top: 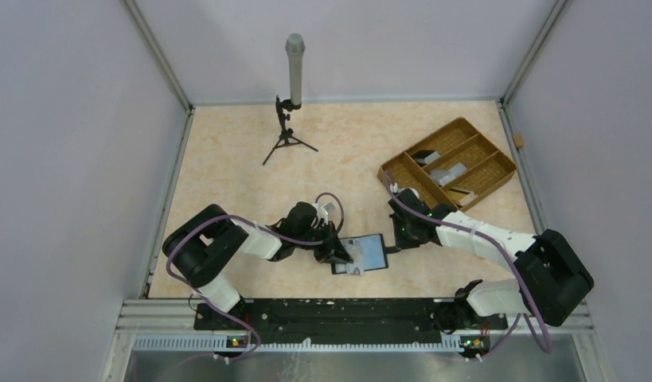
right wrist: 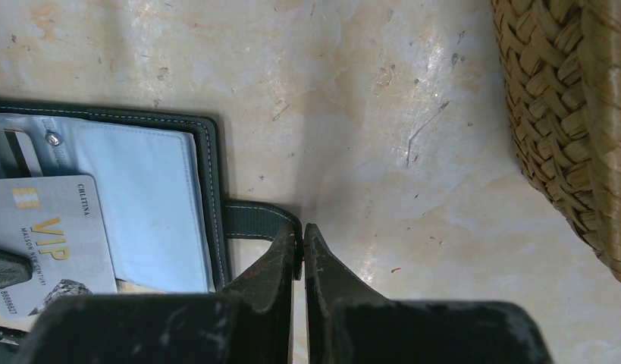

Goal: Put the credit cards into the card holder
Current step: Insert the credit card into the card holder.

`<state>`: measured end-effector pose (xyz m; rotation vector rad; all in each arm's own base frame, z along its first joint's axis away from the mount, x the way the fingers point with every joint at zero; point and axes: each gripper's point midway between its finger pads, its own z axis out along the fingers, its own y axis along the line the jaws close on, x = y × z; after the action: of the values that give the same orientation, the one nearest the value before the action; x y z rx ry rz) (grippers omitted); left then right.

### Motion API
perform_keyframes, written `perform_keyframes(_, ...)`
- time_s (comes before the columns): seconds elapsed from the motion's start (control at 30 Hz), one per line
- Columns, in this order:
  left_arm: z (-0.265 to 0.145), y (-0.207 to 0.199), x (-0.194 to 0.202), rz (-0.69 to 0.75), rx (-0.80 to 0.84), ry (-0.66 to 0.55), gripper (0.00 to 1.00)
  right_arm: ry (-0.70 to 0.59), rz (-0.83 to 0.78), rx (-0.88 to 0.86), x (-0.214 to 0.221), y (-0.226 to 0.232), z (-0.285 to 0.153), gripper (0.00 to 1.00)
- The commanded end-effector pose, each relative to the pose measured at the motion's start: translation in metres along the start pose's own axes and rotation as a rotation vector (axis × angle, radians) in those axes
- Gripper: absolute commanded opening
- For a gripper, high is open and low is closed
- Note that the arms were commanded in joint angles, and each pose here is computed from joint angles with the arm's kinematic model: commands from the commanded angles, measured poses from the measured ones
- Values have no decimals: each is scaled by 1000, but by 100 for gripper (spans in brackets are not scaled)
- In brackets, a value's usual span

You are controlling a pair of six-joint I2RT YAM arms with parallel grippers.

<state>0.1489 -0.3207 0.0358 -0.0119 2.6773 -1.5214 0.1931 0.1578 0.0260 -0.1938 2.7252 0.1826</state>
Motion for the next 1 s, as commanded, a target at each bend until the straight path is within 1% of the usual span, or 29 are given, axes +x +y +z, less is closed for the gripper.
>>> perform_keyframes(0.0,4,-9,-8,53,39,-18,0,-1,12,30,0,-6,1,0)
perform_keyframes(0.5,9,1,-23,23,45,-94,0,4,16,29,3,-7,-1,0)
perform_keyframes(0.97,14,-1,-25,29,91,-89,0,5,19,25,4,-6,-1,0)
